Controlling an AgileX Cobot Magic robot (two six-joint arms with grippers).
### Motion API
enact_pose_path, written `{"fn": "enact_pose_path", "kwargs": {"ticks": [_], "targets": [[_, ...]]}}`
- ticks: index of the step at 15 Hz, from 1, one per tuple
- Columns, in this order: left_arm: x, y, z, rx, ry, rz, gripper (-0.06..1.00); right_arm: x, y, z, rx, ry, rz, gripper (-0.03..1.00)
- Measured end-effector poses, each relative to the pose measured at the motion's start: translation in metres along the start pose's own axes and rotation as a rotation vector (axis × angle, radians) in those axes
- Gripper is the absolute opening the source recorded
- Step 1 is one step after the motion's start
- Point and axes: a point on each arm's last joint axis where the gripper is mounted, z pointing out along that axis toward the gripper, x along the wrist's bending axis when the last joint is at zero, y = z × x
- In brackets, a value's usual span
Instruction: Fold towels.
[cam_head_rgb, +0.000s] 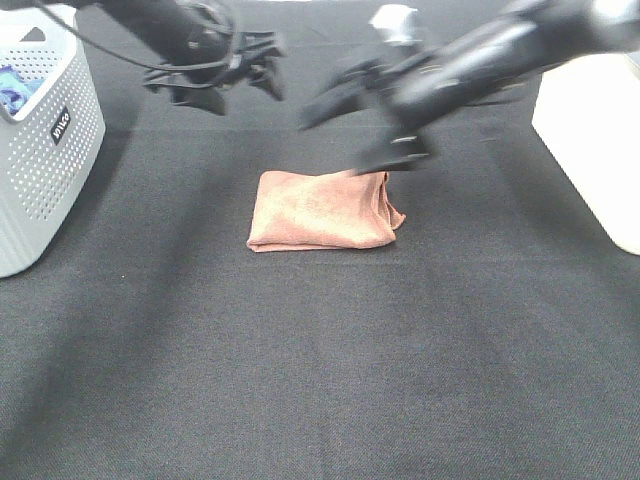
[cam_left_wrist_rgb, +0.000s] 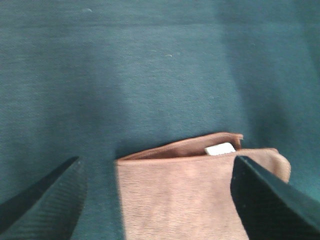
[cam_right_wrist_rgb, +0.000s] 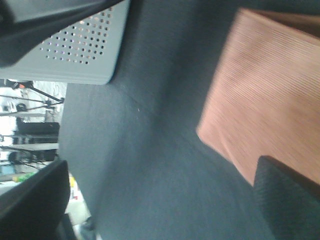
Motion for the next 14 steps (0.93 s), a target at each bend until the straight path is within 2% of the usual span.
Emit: {"fn": "enact_pose_path", "kwargs": {"ticks": [1,3,7,10,12,14], "targets": [[0.001,0.000,0.000,0.002,0.001,-0.001,0.75,-0.002,-0.001,0.012,-0.011,-0.016,-0.018,0.93],[0.001,-0.001,0.000,0.012,0.002,0.001,0.75,-0.023,0.001,0.017,-0.051,-0.065,0.006,0.93],[0.001,-0.002,0.000,0.021,0.002,0.002,0.75,-0.085,0.000,-0.001,-0.078,-0.160,0.090,0.93],[0.001,-0.002,0.000,0.026,0.002,0.001,0.76,-0.104,0.000,-0.020,-0.094,-0.203,0.121,0.93],[0.001,-0.004,-0.001,0.054,0.003,0.014,0.76,-0.103,0.001,-0.035,-0.091,-0.225,0.138,0.93],[-0.001,-0.010,-0.010,0.144,0.014,0.108,0.76,-0.073,0.004,-0.058,-0.053,-0.236,0.073,0.93]]}}
